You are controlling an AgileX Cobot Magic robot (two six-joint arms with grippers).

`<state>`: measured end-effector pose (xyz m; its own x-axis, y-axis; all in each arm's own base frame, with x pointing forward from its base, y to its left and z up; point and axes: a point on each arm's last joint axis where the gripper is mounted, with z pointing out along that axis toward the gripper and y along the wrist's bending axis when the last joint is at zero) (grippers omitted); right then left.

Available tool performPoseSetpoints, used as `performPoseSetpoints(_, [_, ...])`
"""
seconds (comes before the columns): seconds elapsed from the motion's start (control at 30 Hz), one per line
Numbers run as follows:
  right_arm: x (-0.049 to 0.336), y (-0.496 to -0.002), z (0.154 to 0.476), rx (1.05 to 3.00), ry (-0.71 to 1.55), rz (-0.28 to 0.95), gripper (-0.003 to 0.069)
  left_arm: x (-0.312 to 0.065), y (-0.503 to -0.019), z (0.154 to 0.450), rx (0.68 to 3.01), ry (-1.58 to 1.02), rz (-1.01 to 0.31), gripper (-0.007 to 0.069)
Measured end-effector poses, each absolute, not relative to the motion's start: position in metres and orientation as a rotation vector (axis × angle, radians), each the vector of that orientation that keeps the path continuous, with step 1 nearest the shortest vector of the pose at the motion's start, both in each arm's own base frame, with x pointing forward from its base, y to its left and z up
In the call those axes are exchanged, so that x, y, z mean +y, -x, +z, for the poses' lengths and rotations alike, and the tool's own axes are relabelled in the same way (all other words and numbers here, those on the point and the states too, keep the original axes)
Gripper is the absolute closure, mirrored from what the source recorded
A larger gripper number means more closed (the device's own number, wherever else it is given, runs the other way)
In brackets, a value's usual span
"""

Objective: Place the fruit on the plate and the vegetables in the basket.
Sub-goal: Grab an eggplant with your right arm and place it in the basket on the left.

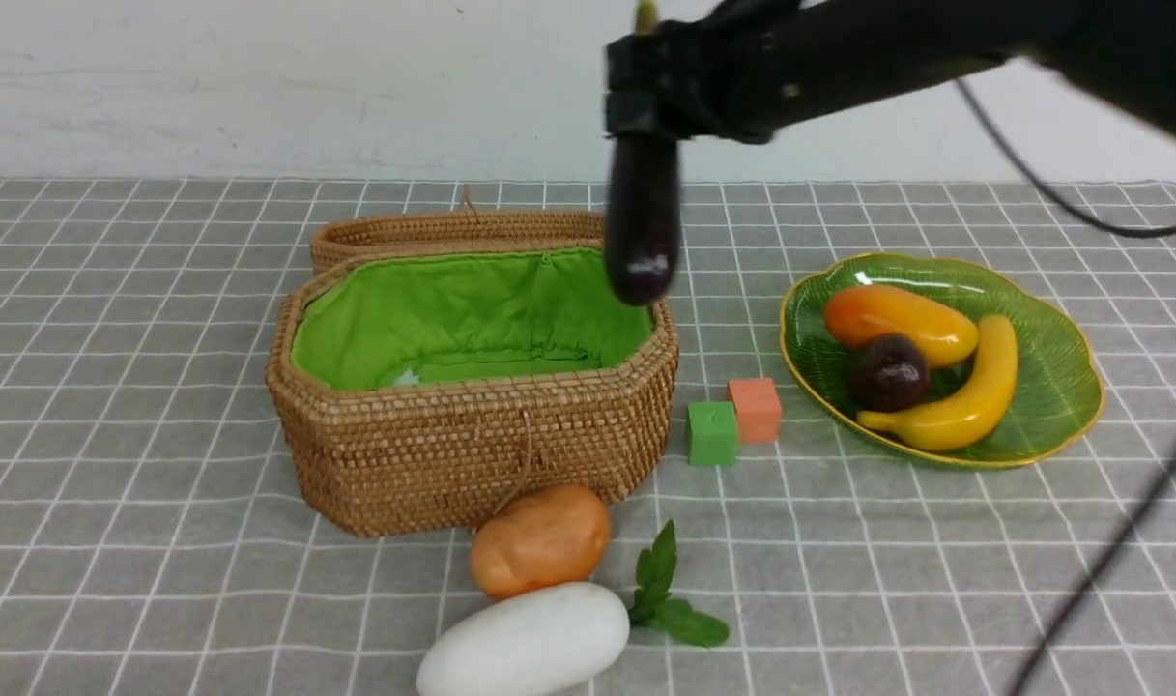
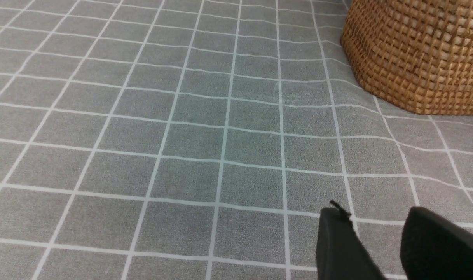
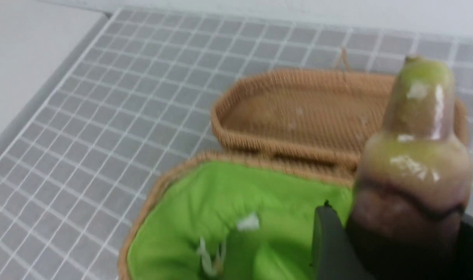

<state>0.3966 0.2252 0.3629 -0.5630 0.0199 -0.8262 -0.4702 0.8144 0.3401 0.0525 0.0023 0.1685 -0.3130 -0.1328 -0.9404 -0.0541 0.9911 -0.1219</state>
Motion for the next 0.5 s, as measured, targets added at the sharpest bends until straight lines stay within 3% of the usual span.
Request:
performPoseSetpoints(0.13, [0.243, -0.419, 0.331, 2.092, 0.34, 0.665, 0.033, 0.002, -0.052, 0.168, 1.89, 0.135, -0.079, 0.0386])
performPoseSetpoints(0.2, [0.249, -0.429, 0.308, 2.119, 0.337, 0.655, 0.0239, 0.002, -0.052, 0.168, 1.89, 0.135, -0.079, 0.0386])
performPoseSetpoints(0.23, [0.249, -0.43, 0.307, 2.121, 0.336, 0.654, 0.0229, 0.002, -0.052, 0.168, 1.89, 0.135, -0.079, 0.0386])
performPoseSetpoints(0.3, [0.251, -0.433, 0.296, 2.144, 0.34, 0.646, 0.0111, 0.002, -0.052, 0.168, 1.89, 0.135, -0.079, 0.0386])
performPoseSetpoints(0.37, [0.251, -0.433, 0.295, 2.153, 0.355, 0.634, 0.0021, 0.002, -0.052, 0.168, 1.89, 0.135, -0.079, 0.0386])
performPoseSetpoints(0.5, [0.245, -0.423, 0.31, 2.174, 0.438, 0.573, -0.0015, 0.002, -0.052, 0.168, 1.89, 0.135, -0.079, 0.0386])
